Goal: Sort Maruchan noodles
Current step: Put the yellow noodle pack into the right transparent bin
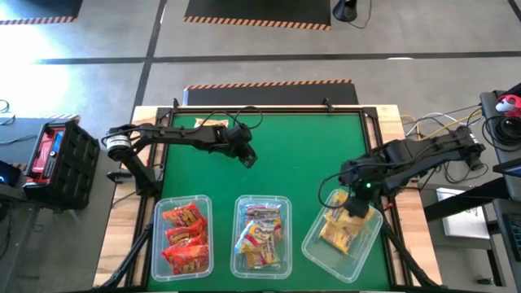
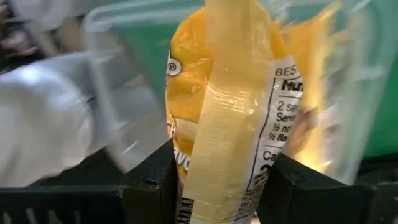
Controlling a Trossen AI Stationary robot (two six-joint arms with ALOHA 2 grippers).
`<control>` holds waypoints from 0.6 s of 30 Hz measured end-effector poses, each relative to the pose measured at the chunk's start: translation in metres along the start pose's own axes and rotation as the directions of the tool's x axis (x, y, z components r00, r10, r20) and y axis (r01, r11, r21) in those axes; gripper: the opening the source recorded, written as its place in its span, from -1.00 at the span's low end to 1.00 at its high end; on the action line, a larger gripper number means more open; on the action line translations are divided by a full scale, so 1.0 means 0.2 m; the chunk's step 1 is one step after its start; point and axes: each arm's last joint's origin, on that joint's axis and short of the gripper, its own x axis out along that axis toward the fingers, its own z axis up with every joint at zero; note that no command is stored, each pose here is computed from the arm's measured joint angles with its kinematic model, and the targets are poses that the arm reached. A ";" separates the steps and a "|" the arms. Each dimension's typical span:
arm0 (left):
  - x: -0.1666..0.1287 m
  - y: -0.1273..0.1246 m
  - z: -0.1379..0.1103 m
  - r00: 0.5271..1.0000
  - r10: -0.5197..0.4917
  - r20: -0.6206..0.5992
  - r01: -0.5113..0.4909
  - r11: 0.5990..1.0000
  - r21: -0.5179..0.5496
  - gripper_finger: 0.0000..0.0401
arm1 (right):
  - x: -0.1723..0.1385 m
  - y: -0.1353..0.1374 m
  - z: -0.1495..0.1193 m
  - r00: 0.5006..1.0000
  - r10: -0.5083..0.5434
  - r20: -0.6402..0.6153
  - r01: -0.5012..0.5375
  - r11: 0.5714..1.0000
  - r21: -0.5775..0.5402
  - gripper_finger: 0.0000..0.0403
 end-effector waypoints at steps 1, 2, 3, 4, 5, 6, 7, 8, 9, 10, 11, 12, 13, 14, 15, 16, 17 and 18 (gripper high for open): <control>0.00 0.00 0.00 1.000 0.001 0.001 -0.001 1.000 -0.017 -0.27 | 0.01 -0.01 0.00 0.999 -0.029 0.018 0.029 1.000 -0.007 -0.29; 0.00 0.00 0.00 1.000 0.001 0.002 -0.001 0.999 -0.032 -0.27 | 0.01 -0.02 0.00 0.998 -0.056 0.027 0.056 0.998 -0.013 -0.29; 0.00 0.00 0.00 1.000 0.001 0.003 -0.001 0.999 -0.046 -0.27 | 0.02 -0.03 0.01 0.997 -0.078 0.028 0.078 0.997 -0.016 -0.29; 0.00 0.00 0.00 1.000 0.001 0.004 -0.001 0.998 -0.058 -0.27 | 0.03 -0.04 0.01 0.996 -0.087 0.025 0.088 0.996 -0.023 -0.29; 0.00 0.00 0.00 1.000 0.001 0.004 -0.001 0.998 -0.068 -0.27 | 0.04 -0.04 0.01 0.996 -0.089 0.021 0.090 0.996 -0.027 -0.29; 0.00 0.00 0.00 1.000 0.001 0.004 -0.001 0.997 -0.074 -0.27 | 0.05 -0.05 0.01 0.996 -0.088 0.016 0.089 0.996 -0.032 -0.29; 0.00 0.00 0.00 1.000 0.002 0.005 -0.001 0.997 -0.081 -0.27 | 0.06 -0.05 0.01 0.996 -0.091 0.010 0.091 0.995 -0.039 -0.29; 0.00 0.00 0.00 1.000 0.002 0.004 -0.002 0.996 -0.087 -0.27 | 0.07 -0.06 0.01 0.995 -0.096 0.006 0.096 0.994 -0.044 -0.29; 0.00 0.00 0.00 1.000 0.002 0.004 -0.002 0.996 -0.092 -0.27 | 0.07 -0.06 0.01 0.995 -0.100 0.003 0.100 0.994 -0.051 -0.29; 0.00 0.00 0.00 1.000 0.002 0.004 -0.002 0.995 -0.097 -0.27 | 0.08 -0.07 0.01 0.995 -0.104 0.000 0.104 0.993 -0.062 -0.29; 0.00 0.00 0.00 1.000 0.002 0.005 -0.002 0.995 -0.104 -0.27 | 0.09 -0.08 0.01 0.994 -0.109 -0.002 0.109 0.992 -0.067 -0.29; 0.00 0.00 0.00 1.000 0.002 0.004 -0.002 0.994 -0.112 -0.27 | 0.09 -0.08 0.02 0.994 -0.111 -0.004 0.111 0.991 -0.077 -0.29; 0.00 0.00 0.00 1.000 0.000 0.002 0.000 0.993 -0.116 -0.27 | 0.09 -0.08 0.02 0.994 -0.113 -0.004 0.112 0.990 -0.088 -0.29; 0.00 0.00 0.00 1.000 -0.005 -0.003 0.005 0.993 -0.116 -0.27 | 0.09 -0.08 0.02 0.993 -0.114 -0.004 0.113 0.988 -0.101 -0.28; 0.00 -0.01 0.00 1.000 -0.009 -0.005 0.009 0.993 -0.115 -0.27 | 0.09 -0.08 0.02 0.993 -0.116 -0.001 0.115 0.987 -0.113 -0.27; 0.00 -0.01 0.00 1.000 -0.017 -0.009 0.016 0.993 -0.115 -0.27 | 0.09 -0.08 0.02 0.993 -0.117 -0.001 0.116 0.986 -0.119 -0.25; 0.00 -0.01 0.00 1.000 -0.021 -0.011 0.020 0.993 -0.115 -0.27 | 0.09 -0.08 0.02 0.993 -0.118 0.000 0.117 0.985 -0.125 -0.23; 0.00 -0.01 0.00 1.000 -0.022 -0.010 0.021 0.993 -0.114 -0.27 | 0.09 -0.08 0.02 0.993 -0.118 0.001 0.117 0.984 -0.135 -0.20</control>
